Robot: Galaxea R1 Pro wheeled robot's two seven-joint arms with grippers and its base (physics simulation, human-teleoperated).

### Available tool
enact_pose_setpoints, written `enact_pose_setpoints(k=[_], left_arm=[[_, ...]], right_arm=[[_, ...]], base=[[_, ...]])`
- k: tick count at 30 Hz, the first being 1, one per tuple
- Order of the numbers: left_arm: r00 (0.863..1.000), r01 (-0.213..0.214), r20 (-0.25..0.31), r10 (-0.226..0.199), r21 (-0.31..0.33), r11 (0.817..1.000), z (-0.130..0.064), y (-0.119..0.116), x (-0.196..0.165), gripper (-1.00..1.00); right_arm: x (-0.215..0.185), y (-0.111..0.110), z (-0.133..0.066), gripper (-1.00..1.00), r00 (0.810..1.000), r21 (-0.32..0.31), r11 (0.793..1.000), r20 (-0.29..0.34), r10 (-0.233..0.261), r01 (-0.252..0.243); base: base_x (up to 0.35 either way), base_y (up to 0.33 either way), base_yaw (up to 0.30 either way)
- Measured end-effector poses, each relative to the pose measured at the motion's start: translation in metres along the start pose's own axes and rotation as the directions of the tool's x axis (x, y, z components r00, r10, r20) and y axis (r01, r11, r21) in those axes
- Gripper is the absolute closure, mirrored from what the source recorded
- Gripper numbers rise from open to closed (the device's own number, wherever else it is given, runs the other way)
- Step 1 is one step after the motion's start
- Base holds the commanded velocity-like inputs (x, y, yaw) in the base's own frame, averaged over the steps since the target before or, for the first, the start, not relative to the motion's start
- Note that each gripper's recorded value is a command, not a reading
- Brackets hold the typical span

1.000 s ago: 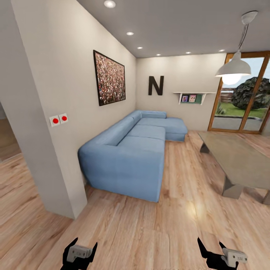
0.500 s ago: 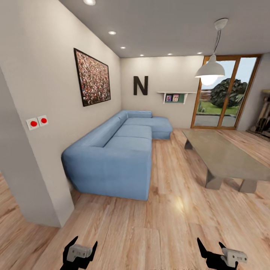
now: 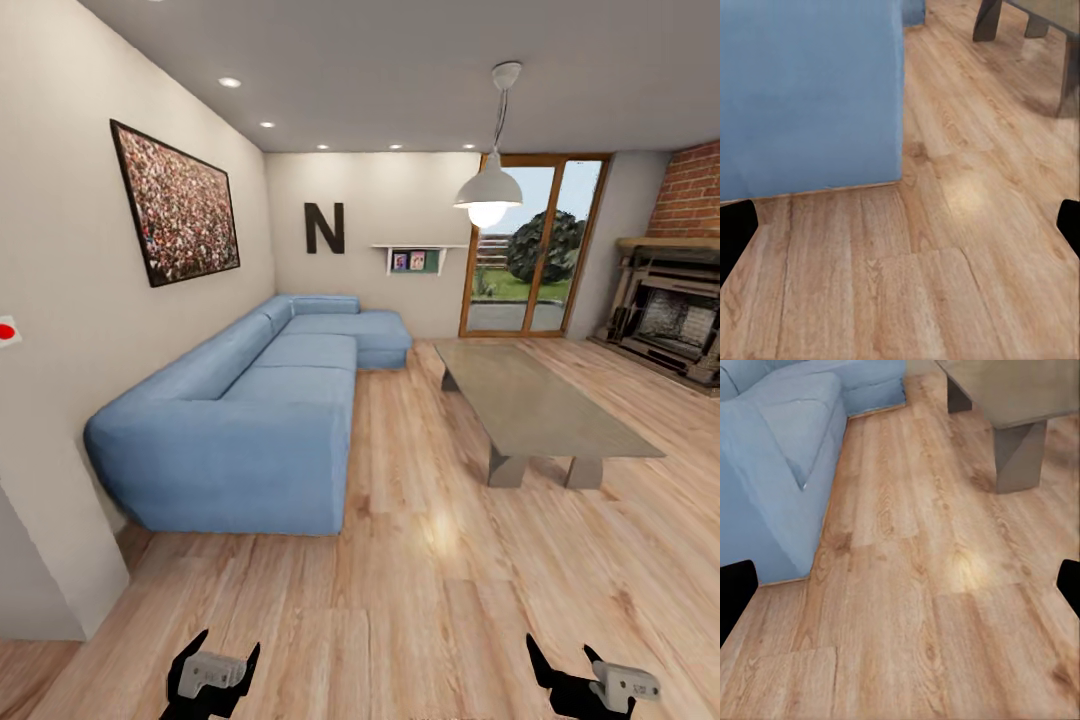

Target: Put the three can of soda from the living room inside the tash can in the kitchen.

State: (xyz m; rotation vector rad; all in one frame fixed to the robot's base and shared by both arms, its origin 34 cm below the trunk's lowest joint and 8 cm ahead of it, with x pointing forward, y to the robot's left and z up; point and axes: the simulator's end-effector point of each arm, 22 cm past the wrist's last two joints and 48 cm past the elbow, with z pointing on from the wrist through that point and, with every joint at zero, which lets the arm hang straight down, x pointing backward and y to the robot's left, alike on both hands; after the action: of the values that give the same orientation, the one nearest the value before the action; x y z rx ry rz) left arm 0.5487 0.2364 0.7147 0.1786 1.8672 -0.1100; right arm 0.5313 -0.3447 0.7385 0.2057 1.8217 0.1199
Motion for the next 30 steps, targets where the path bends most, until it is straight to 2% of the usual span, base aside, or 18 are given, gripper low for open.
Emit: enact_pose_setpoints(k=[22,25,30], left_arm=[[1.000,-0.001,0.000,0.001,0.000,1.000,-0.0006,0.0006,0.0004,-1.00],[1.000,0.000,0.001,0.000,-0.002,1.000,-0.0007,0.0011,0.0001,-1.00],[1.000,0.003,-0.002,-0.003,0.003,1.000,-0.0008,-0.0004,0.0015,-1.00]], right_arm=[[-0.0002,-0.0008,-0.0001,-1.00,1.000,0.002,1.000,0.000,0.000,0.000],[-0.0002,-0.0009,-0.0001,-1.00,1.000,0.002,1.000,0.000,0.000,0.000],[-0.0002,-0.0009,-0.0001,-1.00,1.000,0.002,1.000,0.000,0.000,0.000]], base=[[0.000,-0.291,-0.246],[0.000,-0.132,-0.246],[0.000,0.214,-0.246]])
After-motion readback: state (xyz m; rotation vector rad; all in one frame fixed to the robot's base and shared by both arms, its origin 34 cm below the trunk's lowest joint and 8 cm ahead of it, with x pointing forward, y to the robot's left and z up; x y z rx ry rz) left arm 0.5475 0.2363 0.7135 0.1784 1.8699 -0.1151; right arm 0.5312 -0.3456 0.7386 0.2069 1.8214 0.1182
